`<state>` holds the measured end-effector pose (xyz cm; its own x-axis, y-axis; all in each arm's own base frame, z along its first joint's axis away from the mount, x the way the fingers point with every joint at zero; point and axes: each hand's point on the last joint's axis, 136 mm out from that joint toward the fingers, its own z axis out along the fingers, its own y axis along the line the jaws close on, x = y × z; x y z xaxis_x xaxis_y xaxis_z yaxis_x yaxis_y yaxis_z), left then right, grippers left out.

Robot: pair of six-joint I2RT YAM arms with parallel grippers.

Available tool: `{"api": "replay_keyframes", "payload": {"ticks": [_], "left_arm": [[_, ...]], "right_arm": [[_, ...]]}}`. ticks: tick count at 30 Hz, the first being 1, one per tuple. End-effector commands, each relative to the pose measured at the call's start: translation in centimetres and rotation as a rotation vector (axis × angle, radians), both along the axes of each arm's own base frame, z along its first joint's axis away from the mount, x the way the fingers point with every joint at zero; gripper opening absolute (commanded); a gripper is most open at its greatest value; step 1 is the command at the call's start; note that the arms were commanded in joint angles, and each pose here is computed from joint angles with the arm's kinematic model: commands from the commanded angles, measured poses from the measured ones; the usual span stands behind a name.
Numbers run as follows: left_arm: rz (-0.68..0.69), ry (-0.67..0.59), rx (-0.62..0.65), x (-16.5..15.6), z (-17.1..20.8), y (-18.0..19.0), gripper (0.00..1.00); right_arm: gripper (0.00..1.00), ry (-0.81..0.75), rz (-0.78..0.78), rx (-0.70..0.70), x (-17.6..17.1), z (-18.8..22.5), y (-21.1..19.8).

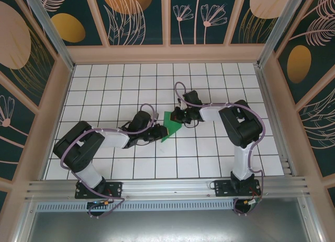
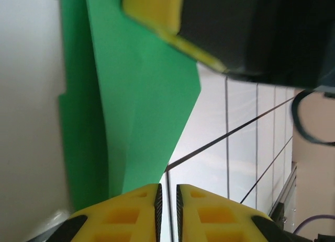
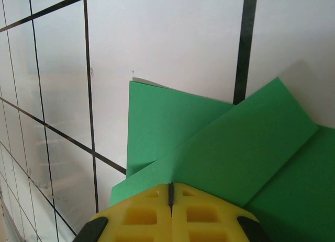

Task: Fold a paper plane with a square sheet of paper (pick it up from the middle)
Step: Fourth fold the wing at the center of the table.

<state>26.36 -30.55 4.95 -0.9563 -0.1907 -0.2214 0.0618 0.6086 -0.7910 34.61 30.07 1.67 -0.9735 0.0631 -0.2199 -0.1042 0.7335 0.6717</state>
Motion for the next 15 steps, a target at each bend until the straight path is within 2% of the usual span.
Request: {"api": "replay_keyframes", "payload": {"ticks": [1,11,15], "left_arm": [[0.008,-0.016,0.017,0.9,0.3,0.1,0.19],[-0.011,0.052,0.004,-0.4,-1.4,0.1,0.18],[-0.014,0.099,0.030,-1.3,-3.2,0.4,0.18]], "right_arm": [[0.01,0.101,-0.035,-0.182,-2.0,-5.7,-2.8],[0.01,0.105,-0.032,-0.182,-2.1,-5.8,-2.9],[0.01,0.106,-0.034,-0.181,-2.1,-5.8,-2.9]]}}
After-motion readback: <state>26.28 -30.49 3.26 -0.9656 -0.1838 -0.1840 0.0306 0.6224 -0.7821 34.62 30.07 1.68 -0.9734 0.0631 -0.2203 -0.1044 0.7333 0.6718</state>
